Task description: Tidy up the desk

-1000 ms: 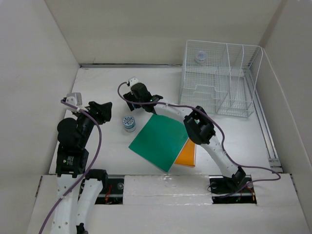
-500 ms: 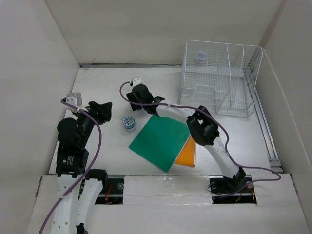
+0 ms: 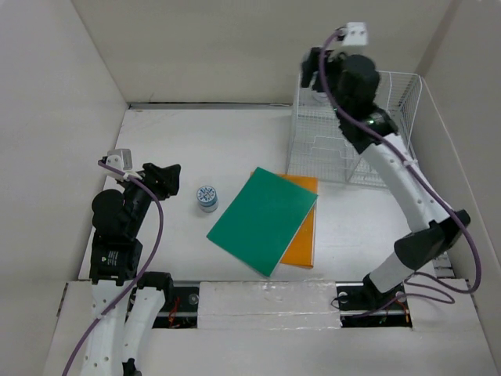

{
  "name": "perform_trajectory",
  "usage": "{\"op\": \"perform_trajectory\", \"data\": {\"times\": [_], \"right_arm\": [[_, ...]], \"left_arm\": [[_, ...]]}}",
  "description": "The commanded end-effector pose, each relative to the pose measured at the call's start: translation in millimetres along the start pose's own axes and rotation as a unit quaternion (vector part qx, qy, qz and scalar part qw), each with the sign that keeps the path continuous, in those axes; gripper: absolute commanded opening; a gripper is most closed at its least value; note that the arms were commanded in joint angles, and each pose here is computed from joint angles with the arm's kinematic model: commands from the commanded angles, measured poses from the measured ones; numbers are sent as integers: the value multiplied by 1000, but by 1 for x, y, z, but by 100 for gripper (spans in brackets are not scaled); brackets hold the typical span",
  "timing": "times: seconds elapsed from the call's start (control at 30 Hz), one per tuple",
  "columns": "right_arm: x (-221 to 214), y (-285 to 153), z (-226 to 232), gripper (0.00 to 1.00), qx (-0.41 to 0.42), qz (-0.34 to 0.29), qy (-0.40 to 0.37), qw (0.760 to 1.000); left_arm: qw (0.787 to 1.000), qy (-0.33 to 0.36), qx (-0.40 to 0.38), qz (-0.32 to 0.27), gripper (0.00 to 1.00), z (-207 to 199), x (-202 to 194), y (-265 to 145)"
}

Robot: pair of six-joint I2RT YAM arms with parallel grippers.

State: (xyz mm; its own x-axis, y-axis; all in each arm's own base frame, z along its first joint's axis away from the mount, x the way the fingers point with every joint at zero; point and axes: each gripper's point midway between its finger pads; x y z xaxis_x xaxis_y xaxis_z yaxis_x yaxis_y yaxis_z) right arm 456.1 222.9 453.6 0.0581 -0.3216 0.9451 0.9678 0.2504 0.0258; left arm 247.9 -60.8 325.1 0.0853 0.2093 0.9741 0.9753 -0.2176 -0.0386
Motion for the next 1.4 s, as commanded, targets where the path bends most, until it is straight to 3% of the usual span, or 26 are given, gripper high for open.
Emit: {"op": "perform_trajectory", "data": {"times": [0.0, 0.23, 0.33, 0.8, 0.87, 0.9, 1.0, 1.17, 1.23, 1.3, 1.33, 1.37], "right_arm": [[9, 1, -70, 56, -88, 10, -18, 996], [17, 2, -174, 56, -205, 13, -21, 979], [19, 9, -201, 56, -219, 15, -9, 976], [-50, 63, -225, 59, -203, 82, -4, 976], [-52, 65, -227, 65, -207, 80, -4, 975], [-51, 65, -229, 77, -211, 78, -6, 974], [-44, 63, -226, 94, -219, 68, -6, 973], [10, 34, -197, 99, -200, 4, 3, 980], [23, 22, -172, 96, -171, -11, 8, 985], [21, 2, -126, 75, -112, -6, 13, 994], [8, -12, -83, 52, -53, -8, 23, 998], [-21, -10, -93, 52, -64, 22, 18, 998]], "left_arm": [[1000, 6, -13, -19, 58, -5, 10, -1], [1000, 6, -15, -13, 58, -5, 7, 2], [1000, 5, -15, -11, 58, -5, 5, 2], [1000, 6, -16, -10, 58, -6, 5, 2], [1000, 7, -17, -10, 58, -6, 5, 2], [1000, 7, -17, -11, 58, -6, 6, 3], [1000, 7, -18, -9, 58, -6, 5, 3], [1000, 6, -18, -9, 58, -6, 5, 4], [1000, 7, -18, -9, 58, -6, 5, 4], [1000, 7, -20, -9, 58, -7, 5, 3], [1000, 7, -19, -10, 58, -6, 6, 3], [1000, 7, -19, -10, 58, -6, 6, 3]]}}
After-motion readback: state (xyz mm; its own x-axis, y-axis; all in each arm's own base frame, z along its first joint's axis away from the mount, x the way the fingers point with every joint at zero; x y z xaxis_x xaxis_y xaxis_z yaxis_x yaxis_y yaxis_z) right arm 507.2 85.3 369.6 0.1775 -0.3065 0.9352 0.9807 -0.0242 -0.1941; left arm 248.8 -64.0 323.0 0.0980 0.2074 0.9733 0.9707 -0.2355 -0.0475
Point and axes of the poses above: each gripper's point midway between its finger pads, its own y axis out along the fingers, its own z axis along the line the jaws close on, x = y × z, and after that the axes turned 12 degrees about y, right-handed
